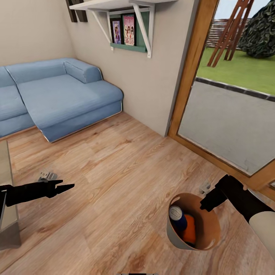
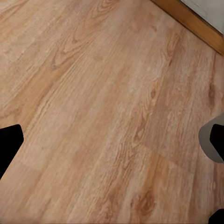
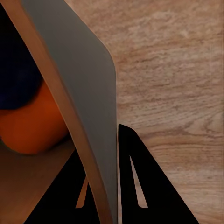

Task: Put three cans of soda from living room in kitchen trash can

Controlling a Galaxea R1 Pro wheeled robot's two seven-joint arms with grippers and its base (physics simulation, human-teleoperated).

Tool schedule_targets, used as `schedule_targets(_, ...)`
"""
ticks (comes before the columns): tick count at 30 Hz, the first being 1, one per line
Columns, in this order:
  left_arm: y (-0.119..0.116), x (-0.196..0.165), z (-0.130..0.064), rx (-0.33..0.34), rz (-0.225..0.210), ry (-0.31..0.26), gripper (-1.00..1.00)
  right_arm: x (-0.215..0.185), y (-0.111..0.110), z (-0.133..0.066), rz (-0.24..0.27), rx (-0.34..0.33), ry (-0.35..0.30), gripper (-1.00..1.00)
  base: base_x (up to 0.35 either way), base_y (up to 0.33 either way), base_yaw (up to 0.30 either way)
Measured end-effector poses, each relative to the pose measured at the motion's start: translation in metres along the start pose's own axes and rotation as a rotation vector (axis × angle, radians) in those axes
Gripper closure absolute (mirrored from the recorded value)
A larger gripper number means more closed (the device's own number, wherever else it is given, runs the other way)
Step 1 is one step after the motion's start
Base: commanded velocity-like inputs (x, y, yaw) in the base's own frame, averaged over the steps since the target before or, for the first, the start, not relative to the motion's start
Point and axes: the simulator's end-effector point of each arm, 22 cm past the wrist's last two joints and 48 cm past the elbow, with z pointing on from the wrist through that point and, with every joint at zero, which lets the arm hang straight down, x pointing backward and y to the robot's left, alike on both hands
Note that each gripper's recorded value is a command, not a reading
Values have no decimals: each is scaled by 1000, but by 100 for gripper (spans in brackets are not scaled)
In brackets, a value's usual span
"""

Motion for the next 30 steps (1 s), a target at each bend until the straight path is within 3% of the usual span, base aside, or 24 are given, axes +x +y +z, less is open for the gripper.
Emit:
schedule_targets(18, 13, 31, 20, -6, -1, 2, -100, 7, -4, 36, -9, -2, -6, 100, 0, 0, 0)
schedule_targets(30, 15, 36, 23, -9, -1, 1, -100, 8, -5, 42, -14, -1, -8, 100, 0, 0, 0)
